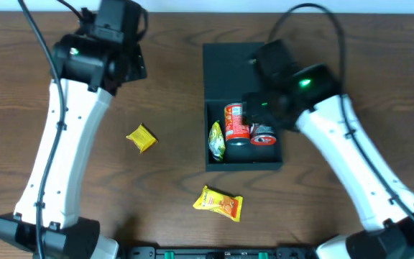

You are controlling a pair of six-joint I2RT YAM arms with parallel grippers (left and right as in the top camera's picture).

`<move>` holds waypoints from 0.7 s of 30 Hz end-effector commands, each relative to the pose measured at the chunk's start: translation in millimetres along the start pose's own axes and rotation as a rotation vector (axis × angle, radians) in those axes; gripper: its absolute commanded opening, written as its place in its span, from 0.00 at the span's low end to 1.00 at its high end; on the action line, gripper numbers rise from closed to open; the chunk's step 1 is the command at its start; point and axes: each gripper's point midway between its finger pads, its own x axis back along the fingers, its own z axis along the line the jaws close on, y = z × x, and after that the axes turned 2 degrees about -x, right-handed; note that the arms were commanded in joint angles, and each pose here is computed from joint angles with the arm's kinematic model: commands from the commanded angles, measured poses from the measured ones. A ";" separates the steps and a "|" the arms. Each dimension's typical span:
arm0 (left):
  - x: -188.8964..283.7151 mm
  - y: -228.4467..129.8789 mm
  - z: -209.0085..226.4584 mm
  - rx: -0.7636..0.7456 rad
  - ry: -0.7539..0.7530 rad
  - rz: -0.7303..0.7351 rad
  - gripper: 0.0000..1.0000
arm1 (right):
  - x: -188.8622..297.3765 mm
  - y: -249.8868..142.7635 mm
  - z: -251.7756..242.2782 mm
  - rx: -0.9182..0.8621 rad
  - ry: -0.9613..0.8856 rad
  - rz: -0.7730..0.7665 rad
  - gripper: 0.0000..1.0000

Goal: Pack container
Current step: 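Push the snack bar down beside the cans with the right gripper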

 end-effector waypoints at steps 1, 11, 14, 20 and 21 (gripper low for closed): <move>-6.9 5.7 19.2 -0.094 -0.007 0.006 0.95 | -24.2 -0.6 5.0 -0.136 -0.057 0.026 0.69; -80.3 -22.5 34.4 -0.138 -0.194 0.266 0.95 | -64.9 8.3 46.3 -0.171 0.017 0.033 0.71; -96.9 -32.6 13.0 -0.154 -0.294 0.329 0.95 | -64.7 4.6 46.8 -0.187 0.020 0.051 0.72; -99.8 -32.8 2.4 -0.197 -0.361 0.325 0.95 | -79.5 -4.5 55.4 -0.190 0.000 0.078 0.72; -99.9 -33.1 2.9 -0.197 -0.361 0.326 0.96 | -85.4 -5.0 57.4 -0.185 -0.004 0.083 0.72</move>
